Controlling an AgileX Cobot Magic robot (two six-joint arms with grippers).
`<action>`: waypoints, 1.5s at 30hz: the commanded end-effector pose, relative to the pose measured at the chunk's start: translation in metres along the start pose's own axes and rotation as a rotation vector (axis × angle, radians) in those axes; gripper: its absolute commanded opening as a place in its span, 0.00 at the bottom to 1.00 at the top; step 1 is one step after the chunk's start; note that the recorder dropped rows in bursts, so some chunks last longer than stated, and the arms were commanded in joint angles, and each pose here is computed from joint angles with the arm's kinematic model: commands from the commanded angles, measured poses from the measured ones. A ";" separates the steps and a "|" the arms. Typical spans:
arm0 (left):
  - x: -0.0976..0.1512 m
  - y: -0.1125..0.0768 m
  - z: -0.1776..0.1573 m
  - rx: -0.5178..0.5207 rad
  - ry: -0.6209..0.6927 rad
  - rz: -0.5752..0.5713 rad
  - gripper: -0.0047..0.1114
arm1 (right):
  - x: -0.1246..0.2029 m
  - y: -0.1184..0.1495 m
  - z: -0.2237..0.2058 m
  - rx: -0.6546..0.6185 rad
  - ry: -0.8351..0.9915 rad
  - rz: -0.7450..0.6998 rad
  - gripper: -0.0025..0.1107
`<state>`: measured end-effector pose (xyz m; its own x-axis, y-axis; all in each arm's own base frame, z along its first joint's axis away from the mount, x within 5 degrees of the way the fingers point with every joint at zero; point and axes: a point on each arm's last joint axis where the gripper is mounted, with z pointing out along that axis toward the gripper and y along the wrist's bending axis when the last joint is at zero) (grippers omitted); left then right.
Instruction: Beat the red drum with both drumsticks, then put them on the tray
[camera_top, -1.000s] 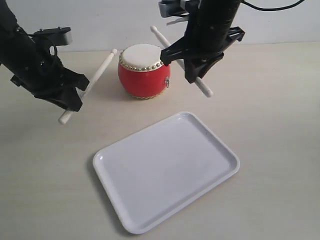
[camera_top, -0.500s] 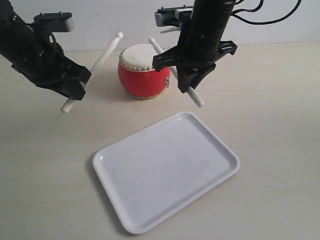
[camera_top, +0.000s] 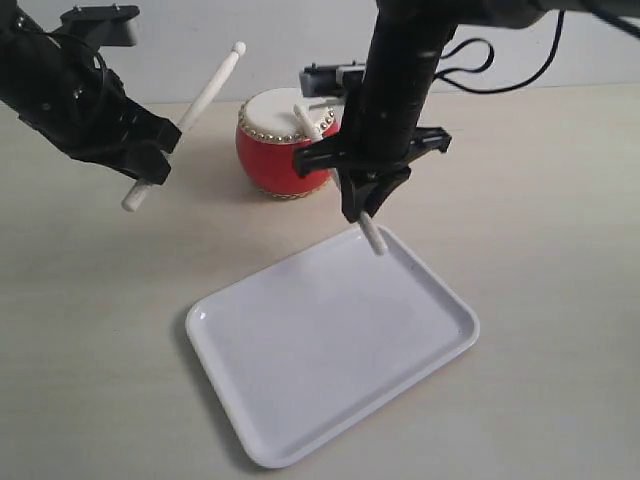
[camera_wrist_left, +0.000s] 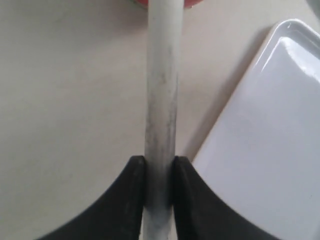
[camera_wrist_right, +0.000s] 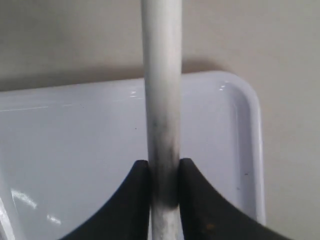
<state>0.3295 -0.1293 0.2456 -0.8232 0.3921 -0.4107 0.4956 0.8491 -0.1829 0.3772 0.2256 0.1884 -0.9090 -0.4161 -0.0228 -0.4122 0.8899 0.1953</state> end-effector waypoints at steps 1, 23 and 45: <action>-0.005 -0.004 -0.013 -0.013 -0.060 0.016 0.04 | -0.001 0.004 -0.010 -0.012 -0.031 -0.020 0.02; -0.023 0.009 0.019 0.025 0.181 0.012 0.04 | 0.002 0.009 -0.082 0.067 -0.225 -0.079 0.02; -0.020 -0.012 0.116 0.156 0.473 0.056 0.04 | 0.011 0.025 -0.123 -0.029 -0.333 -0.113 0.02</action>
<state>0.3667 -0.1841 0.1642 -0.8239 0.5641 -0.0545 0.5532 0.7798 -0.2930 0.3676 0.2231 0.3016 -0.8515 -0.4097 -0.3273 -0.4911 0.8420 0.2235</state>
